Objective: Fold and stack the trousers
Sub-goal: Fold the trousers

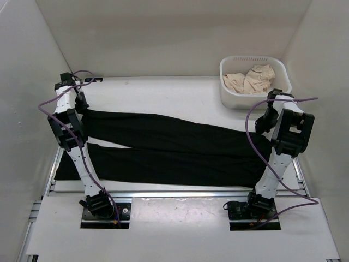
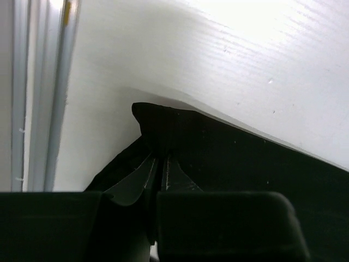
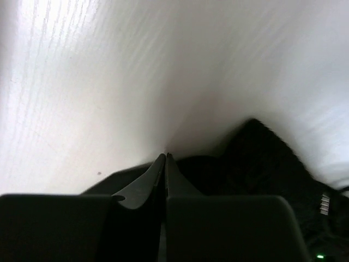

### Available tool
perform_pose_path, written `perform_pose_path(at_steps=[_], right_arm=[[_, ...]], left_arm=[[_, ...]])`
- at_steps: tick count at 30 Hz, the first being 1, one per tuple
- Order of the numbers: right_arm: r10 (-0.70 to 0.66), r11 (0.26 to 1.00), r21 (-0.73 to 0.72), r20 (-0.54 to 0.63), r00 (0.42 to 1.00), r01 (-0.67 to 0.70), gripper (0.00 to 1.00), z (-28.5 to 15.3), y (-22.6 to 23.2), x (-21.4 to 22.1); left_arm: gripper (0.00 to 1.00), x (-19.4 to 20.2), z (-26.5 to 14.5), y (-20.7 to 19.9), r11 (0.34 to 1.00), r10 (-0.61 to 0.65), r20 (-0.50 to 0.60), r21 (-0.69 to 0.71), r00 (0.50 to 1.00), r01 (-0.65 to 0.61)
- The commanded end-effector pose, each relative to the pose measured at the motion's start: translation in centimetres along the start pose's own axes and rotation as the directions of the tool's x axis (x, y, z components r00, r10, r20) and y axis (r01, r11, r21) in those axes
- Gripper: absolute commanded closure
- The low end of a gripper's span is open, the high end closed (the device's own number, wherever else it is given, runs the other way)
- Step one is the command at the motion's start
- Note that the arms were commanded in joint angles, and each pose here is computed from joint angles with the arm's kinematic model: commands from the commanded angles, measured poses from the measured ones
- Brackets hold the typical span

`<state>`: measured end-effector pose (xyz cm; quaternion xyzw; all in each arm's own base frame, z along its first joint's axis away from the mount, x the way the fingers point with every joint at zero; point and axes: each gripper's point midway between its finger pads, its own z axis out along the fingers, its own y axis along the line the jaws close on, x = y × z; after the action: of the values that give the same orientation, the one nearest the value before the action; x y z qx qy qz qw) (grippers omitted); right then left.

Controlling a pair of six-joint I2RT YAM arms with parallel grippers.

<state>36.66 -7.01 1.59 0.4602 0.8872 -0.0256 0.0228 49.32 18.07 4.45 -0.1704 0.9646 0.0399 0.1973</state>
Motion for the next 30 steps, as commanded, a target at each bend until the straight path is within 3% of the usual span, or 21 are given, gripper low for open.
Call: perform_pose_path(at_steps=[1,2,3,4,7,10,13,15,21,25,26,27,28,30], right_arm=[[-0.047,0.998,0.051,0.142,0.989,0.04,0.96,-4.6,-2.0,-1.9],[-0.048,0.997,0.072,0.157,0.986,0.037,0.86,-5.8,-2.9,-1.7],[-0.061,0.995,0.092,0.162,0.985,0.046,0.58,-6.2,-3.6,-1.5],[-0.061,0.994,0.1,0.174,0.983,0.044,0.46,-6.5,-4.0,-1.5],[0.012,0.996,0.088,0.21,0.978,-0.031,0.26,-7.9,-5.0,-0.7],[0.138,0.987,0.045,0.236,0.962,-0.153,0.21,-8.6,-5.2,-0.5],[0.217,0.976,-0.03,0.182,0.959,-0.216,0.2,-7.3,-3.9,0.6],[0.244,0.97,-0.05,0.125,0.962,-0.239,0.2,-5.5,-3.0,1.4],[0.27,0.962,0.006,0.098,0.958,-0.272,0.2,-0.8,-2.2,0.7],[0.228,0.968,0.093,0.056,0.972,-0.232,0.49,1.9,-2.6,0.9],[0.208,0.972,0.096,0.053,0.977,-0.213,0.75,2.2,-2.5,0.7],[0.207,0.972,0.104,0.047,0.977,-0.211,0.88,2.5,-2.6,0.8],[0.196,0.975,0.097,0.051,0.979,-0.2,0.97,2.5,-2.5,0.7],[0.181,0.98,0.066,0.075,0.981,-0.186,1.0,1.5,-2.2,0.2]], left_arm=[[0.86,-3.1,-7.0,1.7,1.0,-0.03,0.142,-0.005,0.989,0.031],[0.86,-2.7,-6.7,1.7,1.0,-0.03,0.13,-0.005,0.991,0.031],[0.86,-2.7,-6.7,1.5,1.0,-0.03,0.13,0.004,0.991,0.029],[0.86,-2.4,-6.8,1.5,1.0,-0.03,0.126,0.004,0.992,0.029],[0.86,-2.1,-6.6,1.3,1.0,-0.03,0.116,0.013,0.993,0.028],[0.86,-2.1,-6.6,0.7,0.999,-0.022,0.116,0.026,0.993,0.019],[0.86,-2.1,-6.6,0.7,0.999,-0.022,0.116,0.026,0.993,0.019],[0.86,-1.6,-6.4,0.7,0.999,-0.022,0.098,0.026,0.995,0.019],[0.86,-1.8,-6.8,0.8,1.0,-0.022,0.107,0.016,0.994,0.02],[0.86,-1.8,-6.8,1.0,1.0,-0.022,0.107,0.007,0.994,0.021],[0.86,-1.8,-6.8,1.0,1.0,-0.022,0.107,0.007,0.994,0.021],[0.86,-1.8,-6.8,1.6,1.0,-0.03,0.107,-0.005,0.994,0.03],[0.86,-2.1,-7.0,1.6,1.0,-0.03,0.116,-0.005,0.993,0.031],[0.86,-2.4,-7.3,2.8,0.999,-0.048,0.127,-0.014,0.991,0.05]])
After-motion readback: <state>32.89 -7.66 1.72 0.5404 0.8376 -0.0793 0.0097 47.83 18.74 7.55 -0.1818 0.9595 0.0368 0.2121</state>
